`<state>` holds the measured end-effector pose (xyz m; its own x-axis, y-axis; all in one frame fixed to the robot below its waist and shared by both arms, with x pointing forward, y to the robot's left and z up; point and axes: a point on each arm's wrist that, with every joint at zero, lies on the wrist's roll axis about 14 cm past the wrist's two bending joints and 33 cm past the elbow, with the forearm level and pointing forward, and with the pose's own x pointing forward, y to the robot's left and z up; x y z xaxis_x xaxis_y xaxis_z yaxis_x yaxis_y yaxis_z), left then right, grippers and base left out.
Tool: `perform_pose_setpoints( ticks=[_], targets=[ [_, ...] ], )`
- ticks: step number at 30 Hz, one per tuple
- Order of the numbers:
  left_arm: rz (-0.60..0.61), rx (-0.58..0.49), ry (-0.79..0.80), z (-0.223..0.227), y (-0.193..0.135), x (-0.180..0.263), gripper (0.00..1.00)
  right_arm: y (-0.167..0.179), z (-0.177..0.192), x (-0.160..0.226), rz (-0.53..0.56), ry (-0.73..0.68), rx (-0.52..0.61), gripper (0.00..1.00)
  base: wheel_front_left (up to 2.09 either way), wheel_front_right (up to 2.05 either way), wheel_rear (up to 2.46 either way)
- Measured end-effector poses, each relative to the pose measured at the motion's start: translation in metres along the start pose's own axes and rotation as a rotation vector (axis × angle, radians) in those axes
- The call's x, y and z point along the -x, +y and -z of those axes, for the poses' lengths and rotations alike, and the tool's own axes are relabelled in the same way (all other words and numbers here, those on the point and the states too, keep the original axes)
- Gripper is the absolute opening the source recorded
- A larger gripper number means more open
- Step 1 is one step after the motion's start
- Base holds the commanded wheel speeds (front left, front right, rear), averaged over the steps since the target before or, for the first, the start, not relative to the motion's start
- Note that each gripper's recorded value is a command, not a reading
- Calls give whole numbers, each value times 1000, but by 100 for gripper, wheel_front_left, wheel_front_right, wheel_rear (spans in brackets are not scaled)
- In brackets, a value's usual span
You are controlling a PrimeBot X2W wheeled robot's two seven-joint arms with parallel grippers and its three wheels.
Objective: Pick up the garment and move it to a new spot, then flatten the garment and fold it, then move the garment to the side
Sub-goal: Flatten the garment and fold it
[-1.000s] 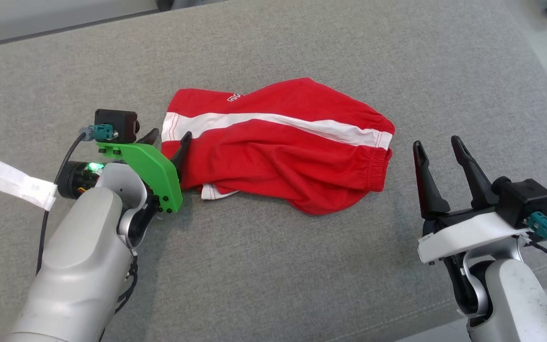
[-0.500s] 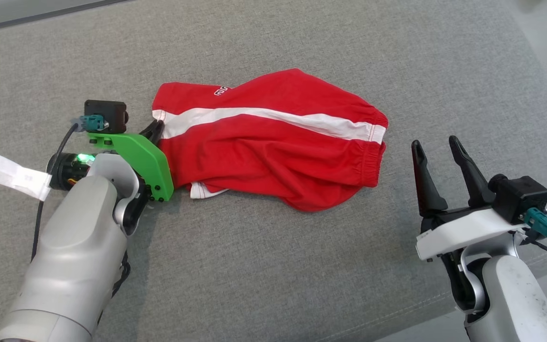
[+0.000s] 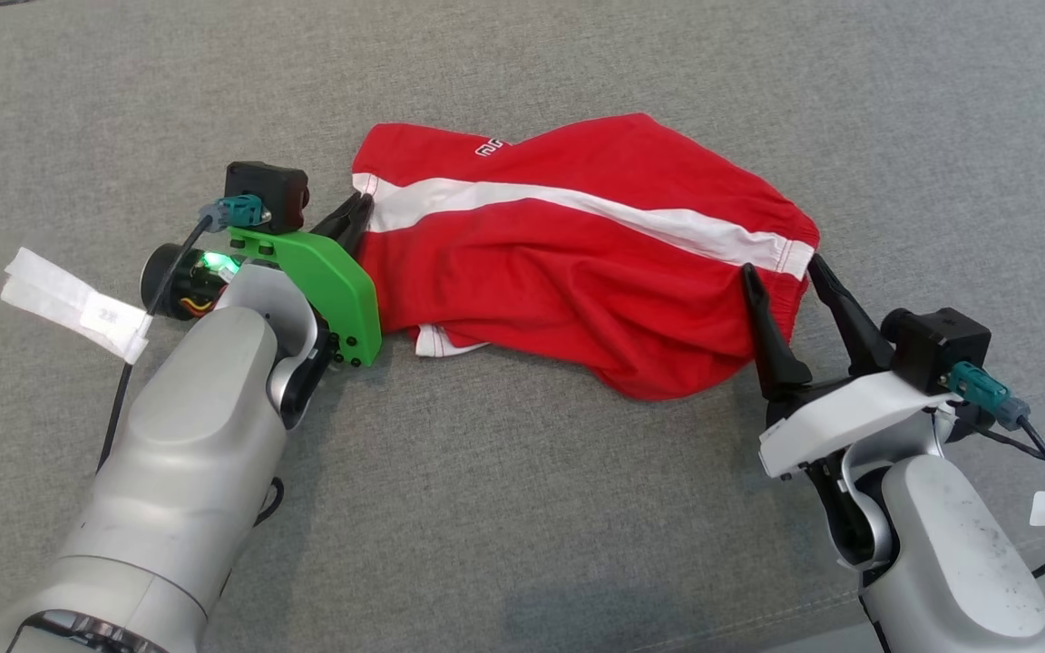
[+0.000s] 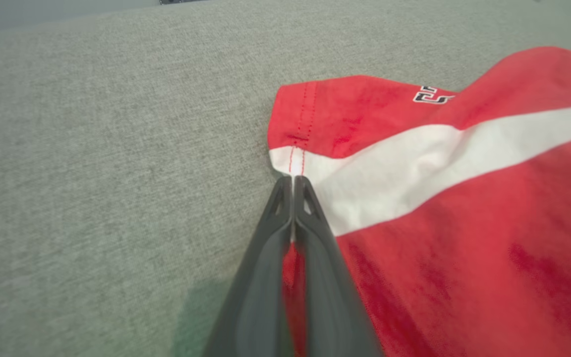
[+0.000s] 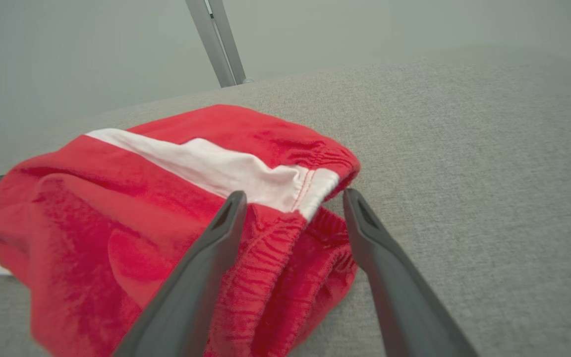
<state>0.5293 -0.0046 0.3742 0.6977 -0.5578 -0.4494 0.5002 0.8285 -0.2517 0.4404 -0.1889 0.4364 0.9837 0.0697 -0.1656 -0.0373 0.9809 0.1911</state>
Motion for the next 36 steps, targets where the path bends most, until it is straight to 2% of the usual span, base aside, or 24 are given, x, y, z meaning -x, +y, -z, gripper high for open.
perform_pose_setpoints(
  ticks=[1, 2, 7, 10, 19, 27, 34, 36],
  targets=[
    [-2, -2, -6, 0, 2, 0, 0, 3, 3, -3, -8, 6, -4, 46, 0, 0, 0],
    [-4, -4, -12, 0, 3, 0, 0, 5, 4, -5, -14, 6, -6, 0, 0, 0, 0],
    [-10, -20, -59, -4, 10, 2, 0, 4, -1, -12, -23, -17, -2, 0, 0, 0, 0],
    [-13, -39, -131, -20, 14, 4, 0, 3, -16, -13, -32, -61, 16, 0, 0, 0, 0],
    [-16, -101, -477, -127, 11, 35, 0, 20, -119, -23, -139, -305, 136, 0, 0, 0, 0],
    [-55, -259, -904, -251, -11, 134, 0, 50, -204, -20, -223, -510, 263, 0, 0, 0, 0],
    [-81, -394, -1202, -308, -50, 246, 0, 78, -263, 1, -277, -670, 295, 0, 0, 0, 0],
    [-89, -406, -1222, -310, -54, 260, 0, 82, -267, 3, -285, -679, 294, 0, 0, 0, 0]
  ],
)
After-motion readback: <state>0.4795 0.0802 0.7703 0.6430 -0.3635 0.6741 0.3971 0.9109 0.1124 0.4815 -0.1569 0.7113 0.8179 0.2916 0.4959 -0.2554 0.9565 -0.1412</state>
